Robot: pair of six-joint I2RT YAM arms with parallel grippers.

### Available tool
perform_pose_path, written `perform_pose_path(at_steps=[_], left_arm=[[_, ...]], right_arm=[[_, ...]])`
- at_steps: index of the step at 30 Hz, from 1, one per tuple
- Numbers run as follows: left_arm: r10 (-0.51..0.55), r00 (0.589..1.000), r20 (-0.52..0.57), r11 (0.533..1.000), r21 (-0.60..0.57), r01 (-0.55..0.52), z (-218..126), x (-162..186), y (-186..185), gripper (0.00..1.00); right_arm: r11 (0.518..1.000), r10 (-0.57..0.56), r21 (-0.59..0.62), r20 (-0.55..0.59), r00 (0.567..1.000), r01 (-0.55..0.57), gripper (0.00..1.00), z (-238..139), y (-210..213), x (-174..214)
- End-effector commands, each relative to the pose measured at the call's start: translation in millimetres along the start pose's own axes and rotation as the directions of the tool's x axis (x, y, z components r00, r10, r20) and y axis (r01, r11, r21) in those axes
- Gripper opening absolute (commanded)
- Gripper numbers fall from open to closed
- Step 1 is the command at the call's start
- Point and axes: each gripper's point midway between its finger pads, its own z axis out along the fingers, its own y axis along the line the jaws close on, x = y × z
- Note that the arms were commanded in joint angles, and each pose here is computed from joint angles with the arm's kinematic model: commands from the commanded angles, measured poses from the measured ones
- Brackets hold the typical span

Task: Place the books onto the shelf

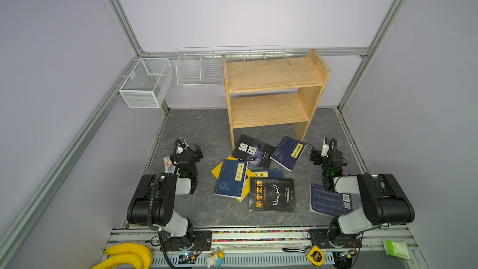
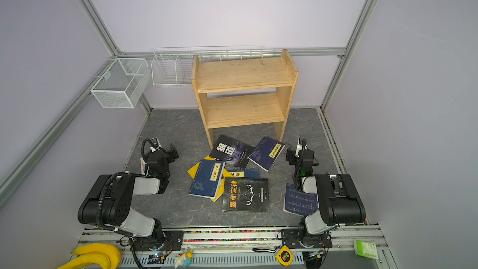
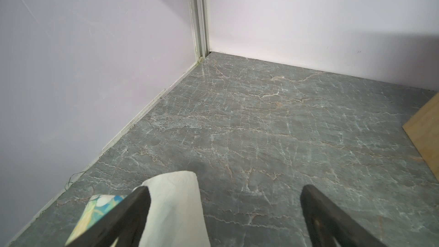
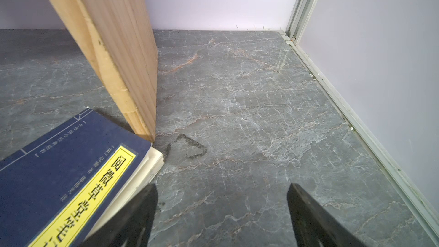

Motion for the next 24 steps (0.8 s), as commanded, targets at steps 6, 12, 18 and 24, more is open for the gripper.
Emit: perform_pose_path(at_steps=[6,12,18,24], left_arm=[[0.000,1.000,0.030,1.000,-0.011,0.000,4.2,-10.0,1.4,0.99],[0.015,0.999,0.046,0.999,-0.029,-0.014,-3.9,-22.6,1.0,1.00],[-0.039,0.998,-0.046,0.997,0.067,0.042,-31.3,-83.9,-15.6,0.99],[-0.278,0.931,-0.237,0.907,0.254,0.336,-84.2,-94.3,-59.4,0.99]], right_arm=[[1.000,-0.015,0.020,0.029,0.999,0.014,0.88,3.2,-4.7,-8.8],[0.999,-0.034,0.013,-0.120,0.992,0.036,0.88,1.8,-0.1,-32.0],[1.000,0.008,-0.003,-0.196,0.981,-0.009,0.88,-24.7,5.4,-74.4],[0.975,0.196,-0.037,-0.311,0.930,-0.218,0.88,-74.7,16.1,-74.7]])
